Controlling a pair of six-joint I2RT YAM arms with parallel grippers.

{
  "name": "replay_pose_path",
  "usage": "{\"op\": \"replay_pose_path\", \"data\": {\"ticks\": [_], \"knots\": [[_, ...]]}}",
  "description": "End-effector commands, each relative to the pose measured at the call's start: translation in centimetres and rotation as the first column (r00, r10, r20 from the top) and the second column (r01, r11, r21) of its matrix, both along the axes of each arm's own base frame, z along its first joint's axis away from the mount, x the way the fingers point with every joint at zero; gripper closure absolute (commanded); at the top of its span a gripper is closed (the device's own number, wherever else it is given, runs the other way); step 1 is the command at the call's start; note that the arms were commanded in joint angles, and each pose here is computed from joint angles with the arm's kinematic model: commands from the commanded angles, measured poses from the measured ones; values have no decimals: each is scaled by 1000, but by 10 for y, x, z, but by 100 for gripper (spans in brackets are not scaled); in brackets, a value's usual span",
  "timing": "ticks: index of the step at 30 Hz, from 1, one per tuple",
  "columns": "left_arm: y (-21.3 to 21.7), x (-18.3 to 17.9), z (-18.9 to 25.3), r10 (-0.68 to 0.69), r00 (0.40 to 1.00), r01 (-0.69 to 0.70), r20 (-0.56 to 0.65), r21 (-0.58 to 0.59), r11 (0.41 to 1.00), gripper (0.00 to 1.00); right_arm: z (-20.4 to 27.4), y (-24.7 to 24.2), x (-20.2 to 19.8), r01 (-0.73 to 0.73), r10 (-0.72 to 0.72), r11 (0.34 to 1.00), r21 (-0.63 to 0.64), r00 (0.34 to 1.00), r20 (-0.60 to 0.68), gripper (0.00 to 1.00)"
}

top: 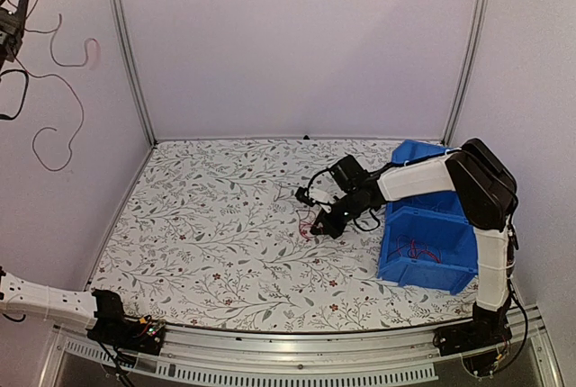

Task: Untangle the cables

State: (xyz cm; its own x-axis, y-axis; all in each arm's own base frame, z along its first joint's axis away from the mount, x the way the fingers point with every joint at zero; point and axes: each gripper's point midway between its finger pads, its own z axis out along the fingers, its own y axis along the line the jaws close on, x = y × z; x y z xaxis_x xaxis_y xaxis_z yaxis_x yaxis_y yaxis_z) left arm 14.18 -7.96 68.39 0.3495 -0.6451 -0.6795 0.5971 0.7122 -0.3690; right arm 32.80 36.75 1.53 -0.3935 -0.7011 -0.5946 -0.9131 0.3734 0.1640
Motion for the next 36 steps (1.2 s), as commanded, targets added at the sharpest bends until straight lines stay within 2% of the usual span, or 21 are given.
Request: {"op": "replay_pose_path", "data": {"ticks": [1,3,5,7,10,16,20,26,32,36], "knots": [[-60,30,-46,-13,996,29,-91,179,983,100,-15,-10,-4,2,-4,996,-85,1000,-23,100],[-75,37,-64,-28,992,53,-123,206,977,100,1,-10,-3,-3,4,997,-76,1000,4,89],[-87,44,-86,-40,986,76,-162,222,972,100,20,-12,-1,-7,11,997,-73,999,47,72],[-97,50,-109,-46,980,92,-193,236,967,100,51,-14,-1,-21,26,998,-52,995,98,61],[-114,59,-146,-55,968,120,-246,258,959,100,99,-17,-8,-50,52,999,-19,988,145,51],[-143,75,-217,-74,937,176,-341,278,944,100,177,-22,-24,-94,75,993,71,970,233,43],[-155,80,-249,-104,919,208,-381,245,947,100,228,-17,-42,-171,115,969,181,952,285,39],[-172,87,-288,-163,886,259,-435,171,950,100,277,1,-52,-256,148,925,281,924,352,37],[-176,92,-319,-212,870,266,-445,63,962,100,310,41,-60,-280,195,867,412,952,238,34],[-190,96,-327,-237,860,293,-452,57,954,100,313,70,-70,-315,251,837,447,948,197,33]]}}
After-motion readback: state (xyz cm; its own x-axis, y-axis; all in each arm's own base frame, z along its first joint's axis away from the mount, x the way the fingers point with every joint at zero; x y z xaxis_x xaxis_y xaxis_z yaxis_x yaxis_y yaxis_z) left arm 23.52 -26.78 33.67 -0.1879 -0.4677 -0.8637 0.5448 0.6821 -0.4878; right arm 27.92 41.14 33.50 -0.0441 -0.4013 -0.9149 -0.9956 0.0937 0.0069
